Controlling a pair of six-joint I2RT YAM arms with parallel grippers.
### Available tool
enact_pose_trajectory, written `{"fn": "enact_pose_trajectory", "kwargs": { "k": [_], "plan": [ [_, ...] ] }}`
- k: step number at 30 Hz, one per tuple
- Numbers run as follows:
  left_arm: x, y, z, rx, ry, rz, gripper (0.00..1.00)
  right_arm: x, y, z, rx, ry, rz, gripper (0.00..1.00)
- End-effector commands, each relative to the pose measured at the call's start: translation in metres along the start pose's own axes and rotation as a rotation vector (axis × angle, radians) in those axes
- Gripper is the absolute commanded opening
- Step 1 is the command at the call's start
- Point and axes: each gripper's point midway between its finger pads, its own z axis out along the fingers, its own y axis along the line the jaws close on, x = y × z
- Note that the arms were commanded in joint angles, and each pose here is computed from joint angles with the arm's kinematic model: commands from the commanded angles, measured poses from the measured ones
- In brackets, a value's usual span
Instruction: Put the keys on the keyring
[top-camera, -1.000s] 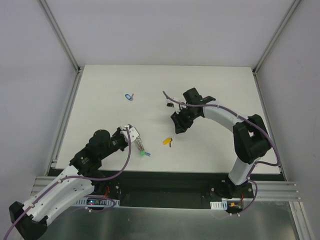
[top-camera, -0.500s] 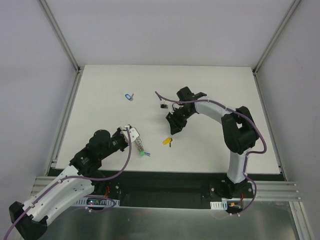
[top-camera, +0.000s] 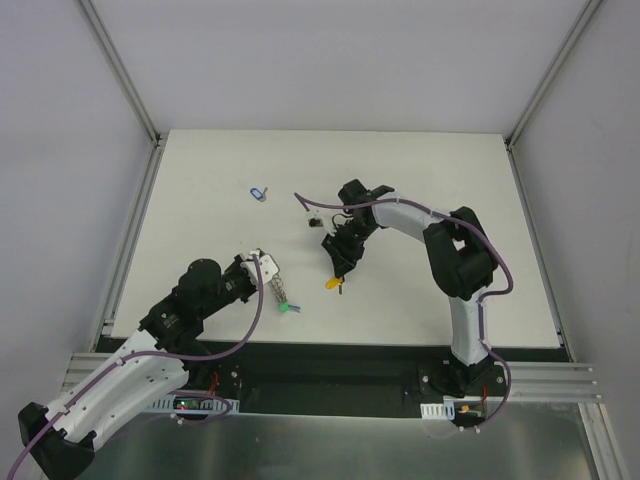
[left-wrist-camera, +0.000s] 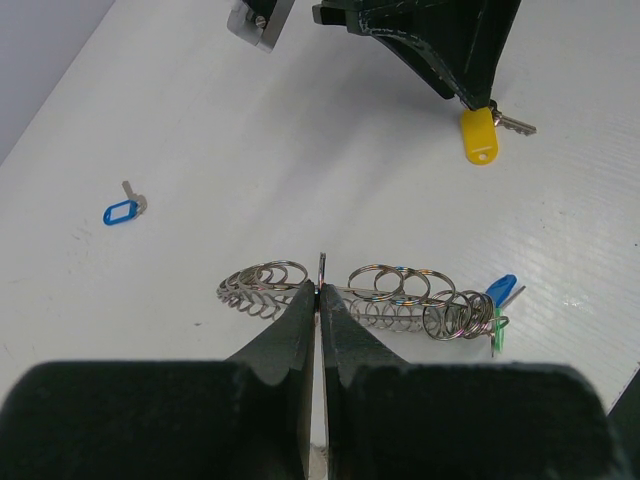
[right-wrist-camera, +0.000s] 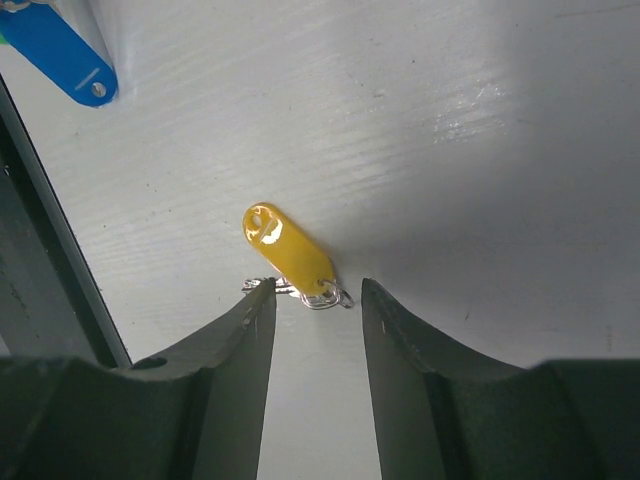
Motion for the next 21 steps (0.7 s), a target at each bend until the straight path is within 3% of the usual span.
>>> {"fn": "enact_pose_trajectory", "kwargs": {
  "k": [1,16,21],
  "plan": [
    [-0.033,0.013,-0.006,-0.031,-0.096,0.020,0.00,-0.009,0.004,-0.004,-0.035,-0.006,-0.012,0.43],
    [-0.039,0.011,-0.010,-0.023,-0.120,0.013,0.00,0.004,0.014,-0.008,-0.061,0.070,0.036,0.41],
    [-0.040,0.010,-0.011,-0.020,-0.125,0.011,0.00,0.010,0.018,-0.007,-0.064,0.093,0.039,0.34]
  ]
}}
